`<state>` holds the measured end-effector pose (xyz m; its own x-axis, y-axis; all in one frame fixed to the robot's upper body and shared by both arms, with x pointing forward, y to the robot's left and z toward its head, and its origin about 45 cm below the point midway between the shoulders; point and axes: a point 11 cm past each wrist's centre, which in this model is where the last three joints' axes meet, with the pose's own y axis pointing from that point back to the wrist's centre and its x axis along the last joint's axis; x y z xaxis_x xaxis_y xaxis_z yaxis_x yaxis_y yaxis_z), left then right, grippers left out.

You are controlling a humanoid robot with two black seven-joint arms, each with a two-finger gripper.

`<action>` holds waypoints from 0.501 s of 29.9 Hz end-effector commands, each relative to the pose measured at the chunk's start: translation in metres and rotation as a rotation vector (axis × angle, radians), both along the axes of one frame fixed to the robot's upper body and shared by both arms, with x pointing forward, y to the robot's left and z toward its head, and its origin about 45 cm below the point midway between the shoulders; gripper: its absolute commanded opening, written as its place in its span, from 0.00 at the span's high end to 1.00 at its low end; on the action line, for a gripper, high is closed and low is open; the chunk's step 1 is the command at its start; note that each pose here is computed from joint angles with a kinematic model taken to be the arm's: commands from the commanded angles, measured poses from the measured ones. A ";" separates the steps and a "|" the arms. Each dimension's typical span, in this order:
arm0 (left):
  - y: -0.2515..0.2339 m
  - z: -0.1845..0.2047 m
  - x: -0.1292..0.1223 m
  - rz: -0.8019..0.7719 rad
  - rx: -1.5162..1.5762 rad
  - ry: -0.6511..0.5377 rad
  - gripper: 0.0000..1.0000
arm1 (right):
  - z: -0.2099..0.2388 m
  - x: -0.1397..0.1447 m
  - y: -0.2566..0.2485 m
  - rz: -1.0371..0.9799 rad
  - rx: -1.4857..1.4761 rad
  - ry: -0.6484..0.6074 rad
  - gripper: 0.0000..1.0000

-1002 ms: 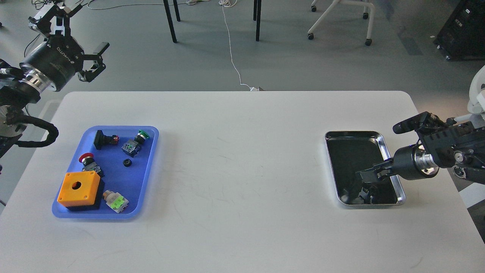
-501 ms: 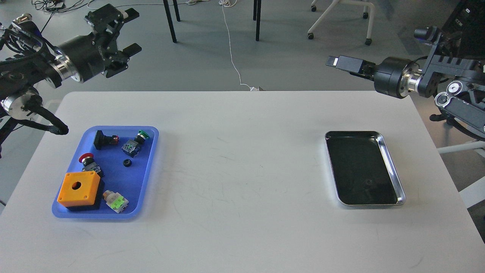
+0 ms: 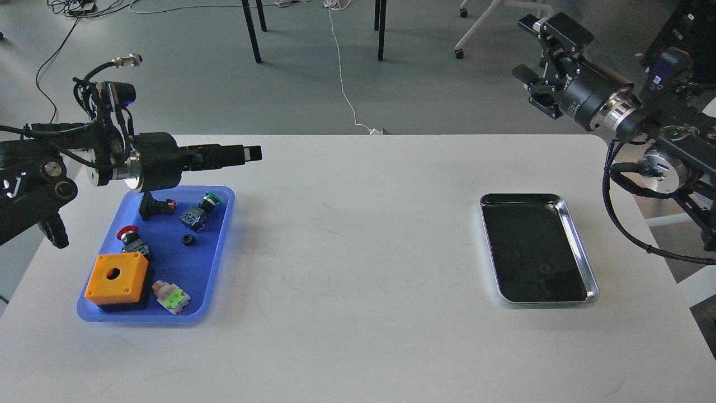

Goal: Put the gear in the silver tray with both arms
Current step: 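Lower the left gripper into the blue tray toward another gear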

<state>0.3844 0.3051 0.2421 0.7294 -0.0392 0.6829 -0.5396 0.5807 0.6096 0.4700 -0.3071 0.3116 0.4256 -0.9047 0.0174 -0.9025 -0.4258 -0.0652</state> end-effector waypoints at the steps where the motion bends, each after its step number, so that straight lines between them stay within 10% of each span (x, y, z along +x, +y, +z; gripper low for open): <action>1: 0.017 -0.030 -0.010 -0.079 0.208 -0.072 0.03 | -0.005 0.003 -0.008 -0.068 0.222 0.047 0.02; 13: 0.046 -0.078 -0.032 -0.181 0.423 -0.116 0.06 | -0.027 -0.005 -0.004 -0.073 0.287 0.104 0.02; 15: 0.077 -0.091 -0.031 -0.113 0.475 -0.071 0.21 | -0.033 -0.006 0.003 -0.063 0.297 0.116 0.02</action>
